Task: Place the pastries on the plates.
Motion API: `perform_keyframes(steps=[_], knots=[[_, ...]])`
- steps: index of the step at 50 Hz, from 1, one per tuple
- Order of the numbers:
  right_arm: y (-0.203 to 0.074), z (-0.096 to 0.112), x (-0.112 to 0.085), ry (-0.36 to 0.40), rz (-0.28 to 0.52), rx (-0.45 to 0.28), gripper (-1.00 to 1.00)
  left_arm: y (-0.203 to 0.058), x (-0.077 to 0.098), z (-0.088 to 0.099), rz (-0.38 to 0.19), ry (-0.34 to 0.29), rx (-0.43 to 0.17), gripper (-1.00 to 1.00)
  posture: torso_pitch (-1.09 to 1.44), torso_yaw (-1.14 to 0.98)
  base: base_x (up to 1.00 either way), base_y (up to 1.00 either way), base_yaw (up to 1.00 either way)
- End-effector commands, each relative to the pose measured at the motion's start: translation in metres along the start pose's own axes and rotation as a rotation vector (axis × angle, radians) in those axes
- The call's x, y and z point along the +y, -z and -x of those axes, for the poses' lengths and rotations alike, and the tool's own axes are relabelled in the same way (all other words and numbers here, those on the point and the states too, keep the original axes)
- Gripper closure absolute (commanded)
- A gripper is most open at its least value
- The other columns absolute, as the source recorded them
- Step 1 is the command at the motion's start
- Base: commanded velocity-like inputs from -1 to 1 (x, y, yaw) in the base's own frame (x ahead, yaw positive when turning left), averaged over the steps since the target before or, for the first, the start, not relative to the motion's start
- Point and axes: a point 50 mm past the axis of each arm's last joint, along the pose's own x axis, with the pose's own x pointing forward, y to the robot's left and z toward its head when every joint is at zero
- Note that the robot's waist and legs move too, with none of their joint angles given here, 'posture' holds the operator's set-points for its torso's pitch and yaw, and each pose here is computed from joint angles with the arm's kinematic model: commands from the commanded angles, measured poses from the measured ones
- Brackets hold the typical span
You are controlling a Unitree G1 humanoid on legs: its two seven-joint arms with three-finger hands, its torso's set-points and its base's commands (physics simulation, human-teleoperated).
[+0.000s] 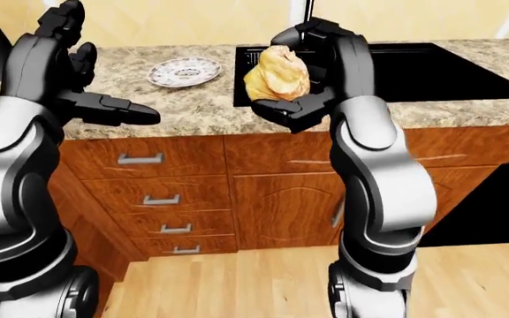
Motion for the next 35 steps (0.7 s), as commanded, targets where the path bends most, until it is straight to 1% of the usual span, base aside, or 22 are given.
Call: perform_keyframes(steps=[1,2,3,5,7,9,13,14,17,21,23,25,29,30,31,32,33,34,35], knots=[[-0.023,0.002,-0.005,0.025,-0.004,-0.099,1.0,-0.018,0.001,0.003,-0.007,-0.006,-0.09,-1.0,0.0,0.0,0.0,0.41,0.0],[-0.023,0.002,-0.003,0.02,-0.005,-0.099,1.0,-0.017,0.001,0.003,-0.008,-0.008,-0.086,-1.0,0.0,0.0,0.0,0.41,0.0],[-0.017,0.003,-0.002,0.02,0.0,-0.099,1.0,-0.017,0.001,0.003,-0.008,-0.008,-0.086,-1.0,0.0,0.0,0.0,0.42,0.0],[-0.019,0.003,-0.002,0.016,0.002,-0.1,1.0,-0.017,0.001,0.003,-0.006,-0.006,-0.088,-1.0,0.0,0.0,0.0,0.41,0.0],[-0.015,0.005,0.0,0.01,0.002,-0.096,1.0,-0.017,0.0,0.003,-0.009,-0.003,-0.087,-1.0,0.0,0.0,0.0,0.33,0.0],[-0.021,0.002,0.0,0.007,0.004,-0.097,1.0,-0.017,0.0,0.003,-0.008,-0.001,-0.089,-1.0,0.0,0.0,0.0,0.27,0.0],[-0.021,0.004,0.001,0.002,0.005,-0.099,1.0,-0.017,0.001,0.004,-0.007,-0.005,-0.089,-1.0,0.0,0.0,0.0,0.24,0.0],[-0.016,0.002,0.004,0.023,-0.045,-0.085,1.0,-0.016,0.001,0.005,-0.01,-0.006,-0.087,-1.0,0.0,0.0,0.0,0.0,0.0],[-0.022,0.003,0.006,0.001,-0.04,-0.096,1.0,-0.015,0.001,0.005,-0.009,-0.006,-0.086,-1.0,0.0,0.0,0.0,0.0,0.0],[-0.023,0.001,0.008,0.005,-0.058,-0.101,1.0,-0.016,0.001,0.006,-0.004,-0.003,-0.087,-1.0,0.0,0.0,0.0,0.0,0.0],[-0.016,0.003,0.009,-0.001,-0.042,-0.094,1.0,-0.016,0.001,0.006,-0.006,-0.003,-0.087,-1.0,0.0,0.0,0.0,0.0,0.0],[-0.024,0.0,0.007,0.003,-0.054,-0.087,1.0,-0.016,0.001,0.005,-0.01,-0.002,-0.083,-1.0,0.0,0.0,0.0,0.0,0.0],[-0.022,0.002,0.007,-0.002,-0.054,-0.081,1.0,-0.016,0.0,0.005,-0.011,0.001,-0.085,-1.0,0.0,0.0,0.01,0.0,0.0],[-0.022,0.001,0.009,-0.008,-0.041,-0.083,1.0,-0.016,0.0,0.004,-0.007,-0.001,-0.085,-1.0,0.0,0.0,0.13,0.0,0.0],[-0.016,0.002,0.01,-0.009,-0.038,-0.084,1.0,-0.016,0.0,0.004,-0.008,0.001,-0.086,-1.0,0.0,0.0,0.18,0.0,0.0],[-0.022,0.001,0.01,-0.009,-0.044,-0.085,1.0,-0.016,0.0,0.004,-0.008,0.003,-0.086,-1.0,0.0,0.0,0.19,0.0,0.0],[-0.023,0.001,0.009,-0.008,-0.044,-0.086,1.0,-0.016,0.0,0.004,-0.008,0.003,-0.086,-1.0,0.0,0.0,0.25,0.0,0.0],[-0.018,0.002,0.01,-0.012,-0.041,-0.085,1.0,-0.016,0.0,0.004,-0.009,0.003,-0.086,-1.0,0.0,0.0,0.27,0.0,0.0],[-0.023,0.001,0.009,-0.01,-0.042,-0.086,1.0,-0.017,0.0,0.004,-0.007,0.001,-0.089,-1.0,0.0,0.0,0.25,0.0,0.0]])
